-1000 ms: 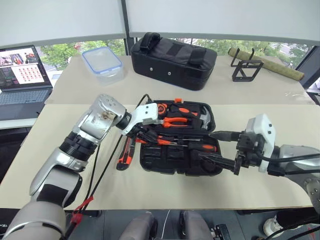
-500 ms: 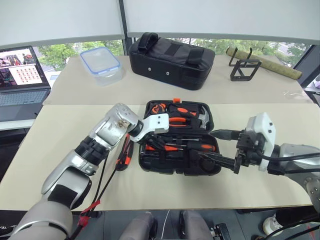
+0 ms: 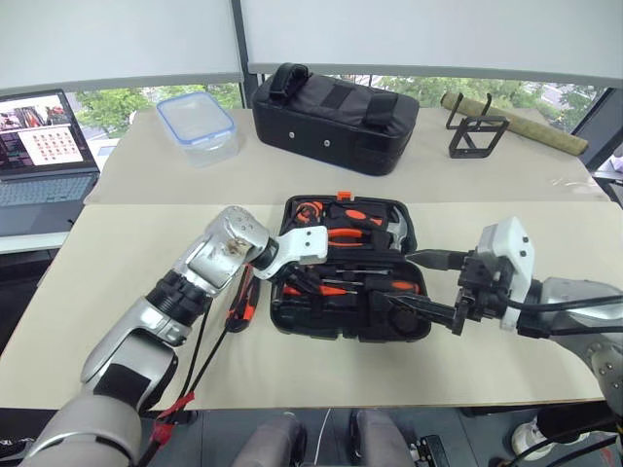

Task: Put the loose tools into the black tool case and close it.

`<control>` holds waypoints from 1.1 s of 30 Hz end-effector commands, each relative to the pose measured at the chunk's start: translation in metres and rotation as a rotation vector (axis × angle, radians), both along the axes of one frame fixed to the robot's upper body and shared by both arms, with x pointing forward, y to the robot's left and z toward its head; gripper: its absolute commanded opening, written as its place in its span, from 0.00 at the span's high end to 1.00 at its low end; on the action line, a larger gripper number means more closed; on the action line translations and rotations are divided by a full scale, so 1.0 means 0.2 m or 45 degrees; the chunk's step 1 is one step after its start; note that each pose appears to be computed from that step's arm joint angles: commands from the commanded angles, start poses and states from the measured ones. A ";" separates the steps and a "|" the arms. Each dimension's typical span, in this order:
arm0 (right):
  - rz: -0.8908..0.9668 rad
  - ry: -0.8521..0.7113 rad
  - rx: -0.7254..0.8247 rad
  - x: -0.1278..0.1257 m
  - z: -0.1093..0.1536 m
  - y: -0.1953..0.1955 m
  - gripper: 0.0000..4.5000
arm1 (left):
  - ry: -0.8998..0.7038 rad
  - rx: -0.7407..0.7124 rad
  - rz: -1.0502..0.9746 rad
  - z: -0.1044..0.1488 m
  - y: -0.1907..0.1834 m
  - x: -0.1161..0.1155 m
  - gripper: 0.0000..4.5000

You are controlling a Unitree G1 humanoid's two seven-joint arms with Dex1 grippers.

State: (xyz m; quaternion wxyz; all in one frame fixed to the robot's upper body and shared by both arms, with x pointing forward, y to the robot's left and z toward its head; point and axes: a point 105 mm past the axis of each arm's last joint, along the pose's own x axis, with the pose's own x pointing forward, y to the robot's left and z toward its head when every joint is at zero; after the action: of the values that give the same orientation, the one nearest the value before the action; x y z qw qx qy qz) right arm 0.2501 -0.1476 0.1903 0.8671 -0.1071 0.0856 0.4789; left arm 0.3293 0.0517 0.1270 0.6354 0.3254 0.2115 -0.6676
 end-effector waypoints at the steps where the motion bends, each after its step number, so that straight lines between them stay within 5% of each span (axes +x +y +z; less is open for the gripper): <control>1: 0.016 -0.072 0.010 0.00 0.05 0.02 0.00 | 0.011 0.045 -0.020 -0.03 0.05 0.00 0.91; 6: 0.014 -0.066 -0.001 0.00 0.04 0.01 0.00 | 0.010 0.043 -0.002 -0.04 0.04 0.02 0.91; 8: 0.015 -0.065 -0.001 0.00 0.04 0.02 0.00 | 0.010 0.018 -0.003 -0.01 0.03 0.02 0.69; 14: 0.025 -0.049 -0.006 -0.01 0.03 0.02 0.00 | 0.030 -0.185 -0.057 0.24 0.06 -0.05 0.23; 17: 0.020 -0.039 -0.007 -0.02 0.02 0.01 0.00 | 0.011 -0.269 -0.057 0.33 0.08 -0.08 0.23; 27: 0.030 -0.036 -0.009 0.00 0.03 0.02 0.00 | 0.014 -0.420 0.111 0.14 0.07 -0.02 0.99; 33: 0.042 -0.027 -0.002 -0.01 0.03 0.02 0.00 | -0.030 -0.285 0.177 -0.07 0.08 -0.01 0.99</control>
State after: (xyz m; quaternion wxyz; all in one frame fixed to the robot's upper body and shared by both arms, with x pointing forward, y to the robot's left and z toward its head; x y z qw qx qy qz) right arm 0.2503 -0.1445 0.1896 0.8626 -0.1081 0.0871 0.4864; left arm 0.3244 0.0688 0.1203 0.7131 0.2168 0.1525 -0.6490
